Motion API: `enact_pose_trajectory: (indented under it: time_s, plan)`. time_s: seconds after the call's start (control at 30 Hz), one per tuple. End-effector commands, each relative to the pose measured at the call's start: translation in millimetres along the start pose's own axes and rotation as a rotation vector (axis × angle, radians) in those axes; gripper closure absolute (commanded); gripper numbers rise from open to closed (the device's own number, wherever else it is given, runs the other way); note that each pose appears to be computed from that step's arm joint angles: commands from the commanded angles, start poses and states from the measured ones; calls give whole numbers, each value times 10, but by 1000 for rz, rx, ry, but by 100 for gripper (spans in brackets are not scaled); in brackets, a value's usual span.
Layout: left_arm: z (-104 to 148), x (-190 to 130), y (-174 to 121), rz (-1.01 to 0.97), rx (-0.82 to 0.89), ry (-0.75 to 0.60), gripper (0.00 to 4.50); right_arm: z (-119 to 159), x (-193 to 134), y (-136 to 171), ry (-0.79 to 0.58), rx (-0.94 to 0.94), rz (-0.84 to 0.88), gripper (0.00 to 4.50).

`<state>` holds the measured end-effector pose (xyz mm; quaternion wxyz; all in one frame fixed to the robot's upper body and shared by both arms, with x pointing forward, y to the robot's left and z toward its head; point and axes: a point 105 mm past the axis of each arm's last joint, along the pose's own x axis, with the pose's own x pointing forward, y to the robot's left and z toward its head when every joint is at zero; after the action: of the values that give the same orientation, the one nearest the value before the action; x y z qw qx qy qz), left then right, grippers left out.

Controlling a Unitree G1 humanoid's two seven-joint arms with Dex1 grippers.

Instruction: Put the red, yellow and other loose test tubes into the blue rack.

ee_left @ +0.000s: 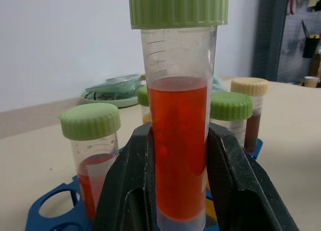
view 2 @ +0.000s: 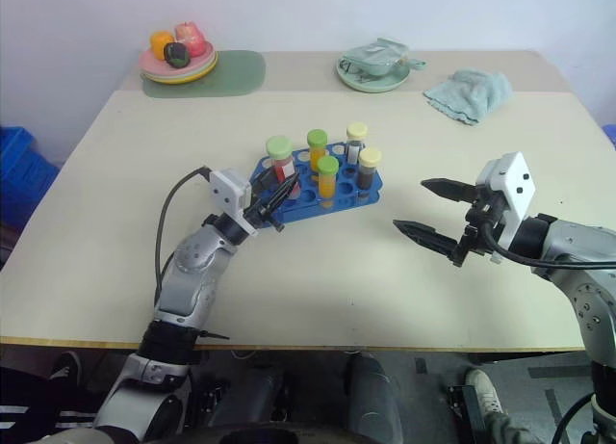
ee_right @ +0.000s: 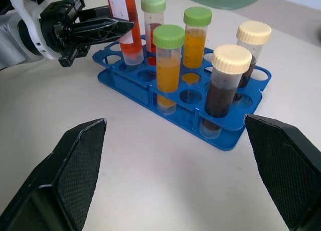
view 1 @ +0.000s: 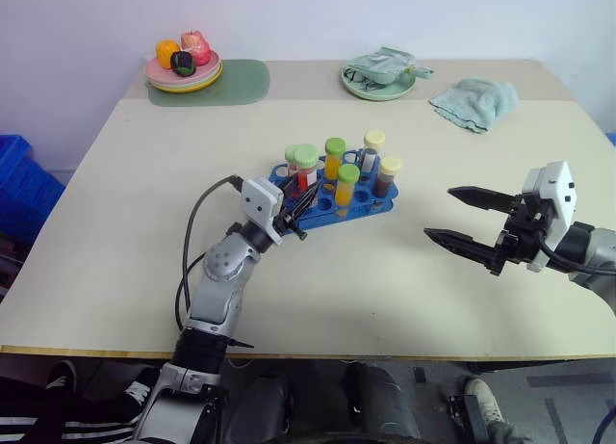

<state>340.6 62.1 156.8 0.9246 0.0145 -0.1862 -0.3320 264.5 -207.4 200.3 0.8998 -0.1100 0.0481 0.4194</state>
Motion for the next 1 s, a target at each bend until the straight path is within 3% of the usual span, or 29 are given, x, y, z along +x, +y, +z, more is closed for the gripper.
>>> enact_pose_trajectory:
  time_s: [0.03,0.47,1.0]
  plan:
    - [109,2,13,15,13,-32,368,86,-34,15,-13,-46,-7,0]
    - [28,-105,-76,10,-36,24,368,118,0,-1,-27,-53,-11,0]
    - [-37,-10,15,45,-36,36,368,138,0,-17,-34,-61,-22,0]
